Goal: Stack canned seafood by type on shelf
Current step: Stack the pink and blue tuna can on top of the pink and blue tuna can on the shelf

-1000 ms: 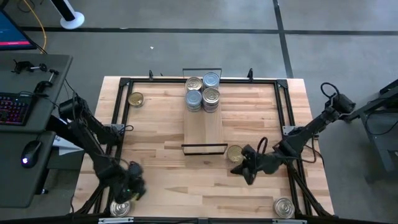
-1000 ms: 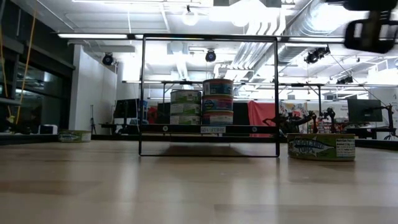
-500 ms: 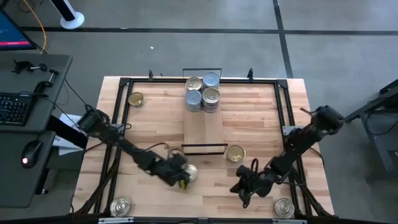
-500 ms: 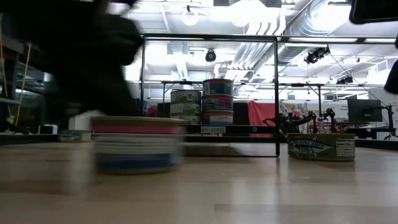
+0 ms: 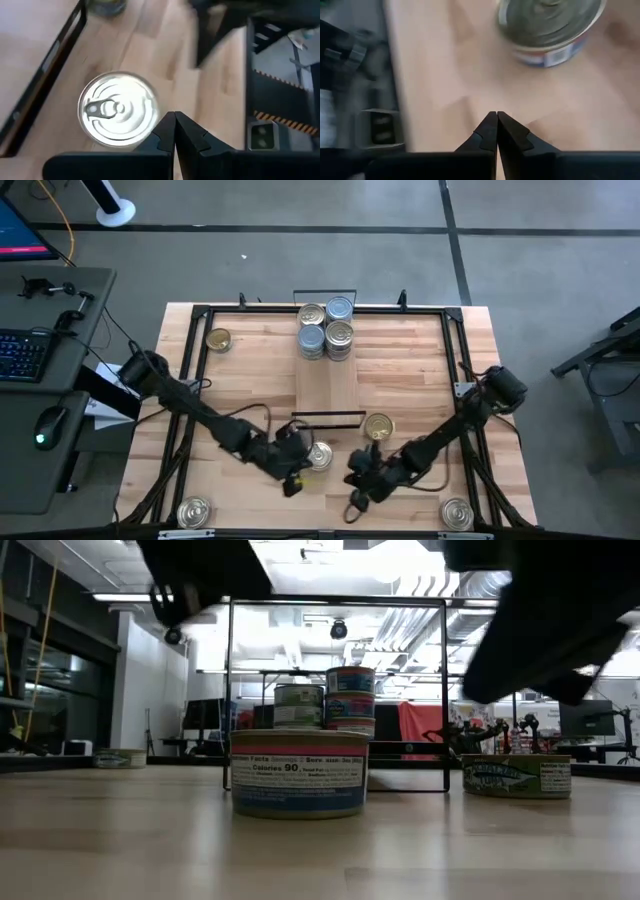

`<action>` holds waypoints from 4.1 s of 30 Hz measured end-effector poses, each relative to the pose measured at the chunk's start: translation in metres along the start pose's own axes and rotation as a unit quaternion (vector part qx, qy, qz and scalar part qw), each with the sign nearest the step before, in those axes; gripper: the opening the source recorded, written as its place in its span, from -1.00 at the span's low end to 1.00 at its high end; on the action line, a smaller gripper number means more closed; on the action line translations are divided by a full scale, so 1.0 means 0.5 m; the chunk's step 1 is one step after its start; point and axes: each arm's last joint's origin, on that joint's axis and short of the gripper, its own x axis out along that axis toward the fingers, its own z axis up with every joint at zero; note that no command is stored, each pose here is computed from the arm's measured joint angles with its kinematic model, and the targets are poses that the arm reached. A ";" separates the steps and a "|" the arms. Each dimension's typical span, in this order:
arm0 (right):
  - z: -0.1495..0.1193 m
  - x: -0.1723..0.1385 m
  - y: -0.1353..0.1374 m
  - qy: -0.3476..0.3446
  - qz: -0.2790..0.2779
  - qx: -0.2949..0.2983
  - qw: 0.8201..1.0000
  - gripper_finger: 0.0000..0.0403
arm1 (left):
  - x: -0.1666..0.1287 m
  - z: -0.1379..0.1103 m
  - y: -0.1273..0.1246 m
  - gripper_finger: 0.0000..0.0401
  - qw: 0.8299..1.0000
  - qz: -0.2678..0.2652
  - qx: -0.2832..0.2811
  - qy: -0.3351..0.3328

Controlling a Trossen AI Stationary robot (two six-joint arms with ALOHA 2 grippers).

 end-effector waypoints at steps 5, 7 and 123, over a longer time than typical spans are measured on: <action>0.041 0.030 0.003 0.040 -0.092 -0.047 0.994 -1.00 | -0.021 -0.045 -0.019 -1.00 0.999 0.000 0.032 -0.023; 0.058 0.024 0.009 0.042 -0.108 -0.065 0.991 -1.00 | -0.012 -0.071 -0.009 -1.00 1.000 -0.008 0.007 -0.029; -0.030 0.014 -0.181 -0.182 0.004 -0.178 0.967 -1.00 | 0.157 -0.155 0.099 -1.00 0.986 0.016 -0.115 -0.116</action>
